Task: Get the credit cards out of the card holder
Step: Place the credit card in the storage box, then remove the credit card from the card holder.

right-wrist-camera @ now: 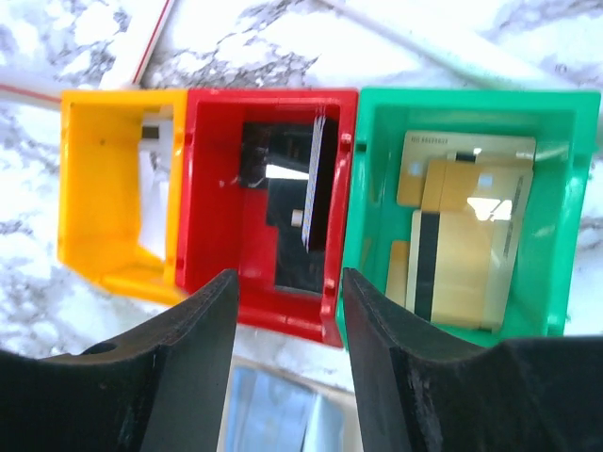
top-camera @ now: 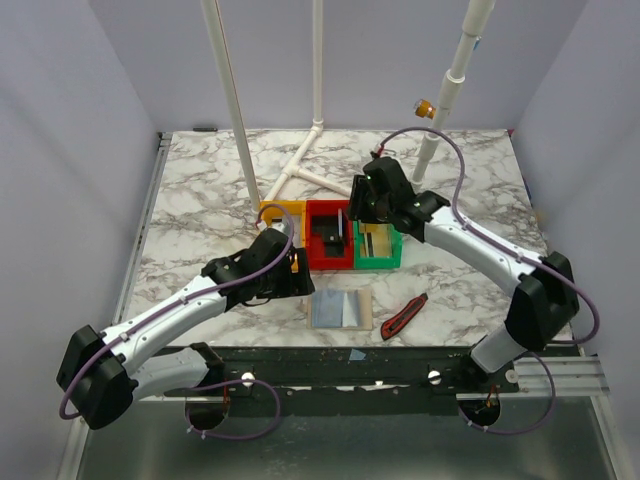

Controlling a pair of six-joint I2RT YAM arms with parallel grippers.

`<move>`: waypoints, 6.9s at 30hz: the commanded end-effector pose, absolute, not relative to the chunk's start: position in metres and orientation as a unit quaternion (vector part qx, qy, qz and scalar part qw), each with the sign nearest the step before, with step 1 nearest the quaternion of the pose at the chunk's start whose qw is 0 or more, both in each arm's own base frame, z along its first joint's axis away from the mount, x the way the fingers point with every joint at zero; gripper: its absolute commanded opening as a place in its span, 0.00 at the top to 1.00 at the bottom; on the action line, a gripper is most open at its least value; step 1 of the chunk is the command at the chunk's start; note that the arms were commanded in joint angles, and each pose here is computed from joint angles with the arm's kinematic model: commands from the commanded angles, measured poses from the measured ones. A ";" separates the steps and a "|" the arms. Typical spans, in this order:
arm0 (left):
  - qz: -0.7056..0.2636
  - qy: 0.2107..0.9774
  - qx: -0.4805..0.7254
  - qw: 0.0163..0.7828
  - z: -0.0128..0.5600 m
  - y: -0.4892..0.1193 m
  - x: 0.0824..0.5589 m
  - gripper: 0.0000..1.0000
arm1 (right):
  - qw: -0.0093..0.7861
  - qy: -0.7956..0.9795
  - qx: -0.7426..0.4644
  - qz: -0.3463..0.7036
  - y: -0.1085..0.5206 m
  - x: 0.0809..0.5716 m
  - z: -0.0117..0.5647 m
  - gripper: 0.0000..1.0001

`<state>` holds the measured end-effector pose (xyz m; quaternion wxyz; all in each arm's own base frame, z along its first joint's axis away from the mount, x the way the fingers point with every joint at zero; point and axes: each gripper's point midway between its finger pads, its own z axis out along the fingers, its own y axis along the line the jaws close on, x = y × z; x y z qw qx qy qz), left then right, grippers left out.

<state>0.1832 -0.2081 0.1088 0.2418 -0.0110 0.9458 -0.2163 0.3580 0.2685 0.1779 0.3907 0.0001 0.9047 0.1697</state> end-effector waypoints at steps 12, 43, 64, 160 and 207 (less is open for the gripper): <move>-0.203 0.950 -0.051 0.231 0.092 -0.185 0.187 0.16 | 0.296 0.937 -0.064 0.174 0.310 0.206 0.111 0.48; -0.210 0.946 -0.081 0.235 0.089 -0.164 0.189 0.16 | 0.271 0.951 -0.142 0.048 0.330 0.169 0.027 0.51; -0.230 0.945 -0.057 0.224 0.092 -0.175 0.188 0.23 | 0.258 0.960 -0.102 0.046 0.300 0.158 0.013 0.91; -0.276 0.950 0.085 0.118 0.078 -0.352 0.182 1.00 | 0.264 0.947 0.082 0.166 0.213 0.184 0.035 0.70; -0.214 0.964 0.016 0.158 0.051 -0.272 0.199 1.00 | 0.265 0.923 0.013 0.278 0.259 0.207 0.093 0.59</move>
